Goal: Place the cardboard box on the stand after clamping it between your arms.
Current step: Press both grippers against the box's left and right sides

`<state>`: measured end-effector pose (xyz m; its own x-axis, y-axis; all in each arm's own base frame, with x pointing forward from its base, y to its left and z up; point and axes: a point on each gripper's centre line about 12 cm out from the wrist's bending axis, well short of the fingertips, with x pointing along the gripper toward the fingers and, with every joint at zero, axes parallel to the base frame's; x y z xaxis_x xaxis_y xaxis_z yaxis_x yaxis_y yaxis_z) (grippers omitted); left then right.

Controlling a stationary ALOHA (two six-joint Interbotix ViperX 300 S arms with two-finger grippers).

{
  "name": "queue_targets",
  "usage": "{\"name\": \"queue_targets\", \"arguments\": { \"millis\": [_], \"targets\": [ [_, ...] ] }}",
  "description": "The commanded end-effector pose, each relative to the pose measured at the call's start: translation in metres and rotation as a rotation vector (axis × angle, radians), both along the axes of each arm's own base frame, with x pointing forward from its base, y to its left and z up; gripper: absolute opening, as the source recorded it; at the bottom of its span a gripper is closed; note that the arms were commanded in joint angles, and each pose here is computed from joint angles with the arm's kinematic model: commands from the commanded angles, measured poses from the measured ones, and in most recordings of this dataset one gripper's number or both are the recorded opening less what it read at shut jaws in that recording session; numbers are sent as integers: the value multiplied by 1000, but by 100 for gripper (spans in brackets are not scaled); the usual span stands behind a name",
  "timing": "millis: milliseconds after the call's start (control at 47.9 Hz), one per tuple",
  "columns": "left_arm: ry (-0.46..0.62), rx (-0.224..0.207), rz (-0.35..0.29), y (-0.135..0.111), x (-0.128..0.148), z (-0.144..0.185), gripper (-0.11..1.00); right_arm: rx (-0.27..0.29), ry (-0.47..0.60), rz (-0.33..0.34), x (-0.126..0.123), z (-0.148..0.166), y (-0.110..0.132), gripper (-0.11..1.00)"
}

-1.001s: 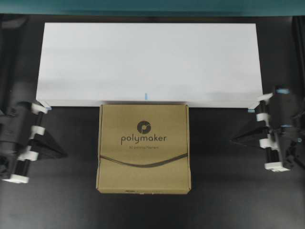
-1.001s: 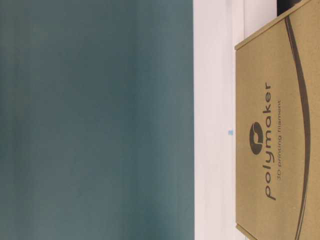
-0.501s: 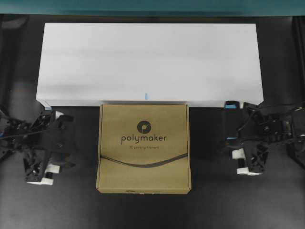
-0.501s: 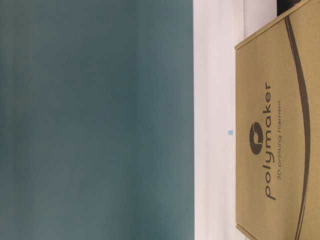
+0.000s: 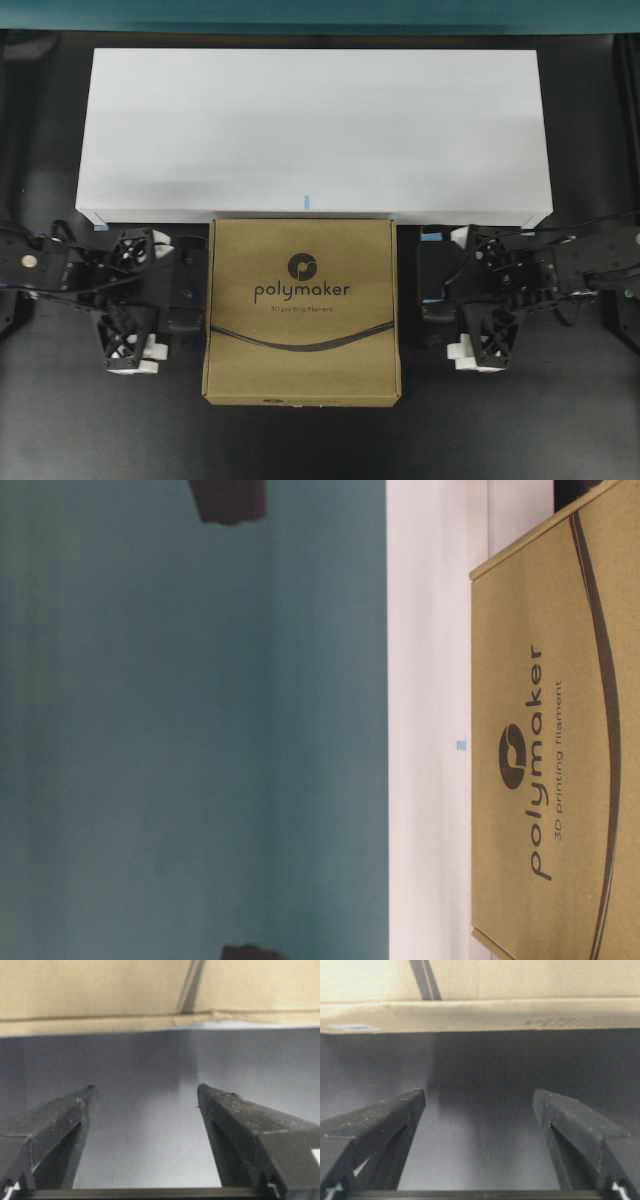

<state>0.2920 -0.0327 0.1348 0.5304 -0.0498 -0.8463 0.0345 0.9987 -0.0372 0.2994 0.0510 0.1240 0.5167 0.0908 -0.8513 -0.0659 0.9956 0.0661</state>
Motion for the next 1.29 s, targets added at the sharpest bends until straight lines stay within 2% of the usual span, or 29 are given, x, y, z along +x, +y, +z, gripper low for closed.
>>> {"name": "queue_targets", "arguments": {
  "millis": [0,188,438,772,1273],
  "targets": [
    [-12,7,-11,-1,10,1,78,-2,0,22,7,-5,7,83],
    [-10,41,-58,-1,26,-5,78,-5,16,20,16,-17,9,83],
    [-16,45,-62,-2,48,-6,78,-2,-5,11,40,-21,9,83],
    [-7,45,-62,-2,49,-9,78,2,-54,-4,64,-11,7,83],
    [-22,40,-53,-2,53,5,77,7,-97,-12,74,12,4,83]
  ]
}}
